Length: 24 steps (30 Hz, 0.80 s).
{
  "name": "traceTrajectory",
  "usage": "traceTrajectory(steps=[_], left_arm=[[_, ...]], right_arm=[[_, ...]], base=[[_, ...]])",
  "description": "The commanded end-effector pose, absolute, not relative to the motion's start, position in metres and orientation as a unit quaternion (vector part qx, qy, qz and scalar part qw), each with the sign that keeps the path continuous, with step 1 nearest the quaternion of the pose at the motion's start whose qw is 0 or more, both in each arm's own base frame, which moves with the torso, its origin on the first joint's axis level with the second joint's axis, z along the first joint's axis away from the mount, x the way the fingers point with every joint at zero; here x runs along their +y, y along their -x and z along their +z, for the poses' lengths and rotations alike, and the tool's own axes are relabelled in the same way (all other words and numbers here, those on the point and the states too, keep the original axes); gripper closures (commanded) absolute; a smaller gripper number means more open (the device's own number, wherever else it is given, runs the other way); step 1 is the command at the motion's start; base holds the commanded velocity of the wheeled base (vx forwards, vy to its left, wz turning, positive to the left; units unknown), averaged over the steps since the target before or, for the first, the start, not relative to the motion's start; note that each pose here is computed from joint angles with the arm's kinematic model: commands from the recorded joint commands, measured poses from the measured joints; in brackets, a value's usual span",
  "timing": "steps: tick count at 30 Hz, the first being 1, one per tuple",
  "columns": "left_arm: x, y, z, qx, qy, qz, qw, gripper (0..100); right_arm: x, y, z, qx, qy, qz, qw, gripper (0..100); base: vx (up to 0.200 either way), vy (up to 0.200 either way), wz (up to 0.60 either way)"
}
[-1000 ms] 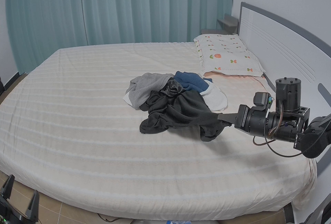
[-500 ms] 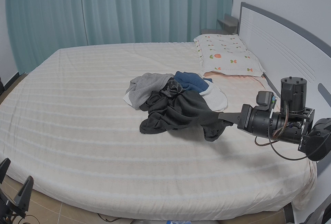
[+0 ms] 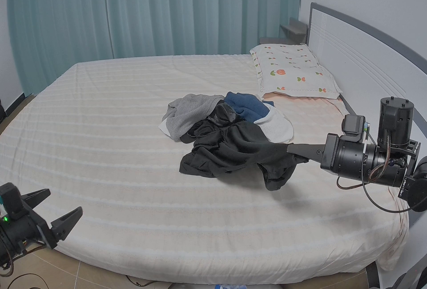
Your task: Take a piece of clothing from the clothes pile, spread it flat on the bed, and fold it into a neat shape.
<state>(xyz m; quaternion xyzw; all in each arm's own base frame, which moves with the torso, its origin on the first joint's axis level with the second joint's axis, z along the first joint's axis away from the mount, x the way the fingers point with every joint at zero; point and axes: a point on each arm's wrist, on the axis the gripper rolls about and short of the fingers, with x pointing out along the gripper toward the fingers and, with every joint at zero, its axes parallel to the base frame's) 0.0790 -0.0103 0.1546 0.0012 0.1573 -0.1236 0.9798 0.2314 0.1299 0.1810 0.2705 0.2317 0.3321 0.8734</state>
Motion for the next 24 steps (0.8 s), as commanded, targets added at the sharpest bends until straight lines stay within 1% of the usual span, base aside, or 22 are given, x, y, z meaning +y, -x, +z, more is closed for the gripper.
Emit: traceTrajectory(steps=[1, 5, 7, 8, 9, 10, 14, 15, 17, 19, 24], left_arm=[[-0.034, -0.156, 0.123, 0.259, -0.012, -0.17, 0.951, 0], [-0.053, -0.182, 0.108, 0.272, -0.014, -0.184, 0.944, 0], [-0.06, -0.191, 0.103, 0.281, -0.022, -0.173, 0.944, 0], [-0.071, -0.207, 0.094, 0.296, -0.036, -0.146, 0.943, 0], [-0.072, -0.209, 0.093, 0.297, -0.038, -0.142, 0.944, 0], [-0.083, -0.223, 0.087, 0.301, -0.033, -0.129, 0.944, 0], [-0.11, -0.244, 0.075, 0.301, -0.004, -0.148, 0.942, 0], [-0.121, -0.254, 0.067, 0.307, -0.008, -0.152, 0.94, 0], [-0.124, -0.257, 0.064, 0.308, -0.01, -0.153, 0.939, 0], [-0.141, -0.273, 0.053, 0.308, -0.013, -0.165, 0.937, 0], [-0.162, -0.287, 0.037, 0.312, -0.027, -0.164, 0.935, 0]], right_arm=[[0.126, -0.229, 0.183, 0.23, -0.271, 0.34, 0.87, 100], [0.126, -0.228, 0.184, 0.228, -0.27, 0.341, 0.871, 100], [0.126, -0.228, 0.184, 0.228, -0.27, 0.341, 0.871, 100], [0.126, -0.229, 0.182, 0.23, -0.269, 0.34, 0.871, 100], [0.126, -0.229, 0.182, 0.23, -0.269, 0.34, 0.871, 100], [0.125, -0.229, 0.181, 0.232, -0.269, 0.338, 0.872, 100], [0.124, -0.231, 0.182, 0.229, -0.27, 0.336, 0.873, 100], [0.124, -0.231, 0.182, 0.229, -0.27, 0.336, 0.873, 100], [0.124, -0.231, 0.182, 0.229, -0.271, 0.336, 0.872, 100], [0.125, -0.232, 0.183, 0.228, -0.273, 0.336, 0.872, 100], [0.125, -0.225, 0.191, 0.218, -0.274, 0.347, 0.87, 100]], base=[[0.0, 0.0, 0.0], [0.0, 0.0, 0.0], [0.0, 0.0, 0.0], [0.0, 0.0, 0.0], [0.0, 0.0, 0.0], [0.0, 0.0, 0.0], [0.0, 0.0, 0.0], [0.0, 0.0, 0.0], [0.0, 0.0, 0.0], [0.0, 0.0, 0.0], [0.0, 0.0, 0.0]])
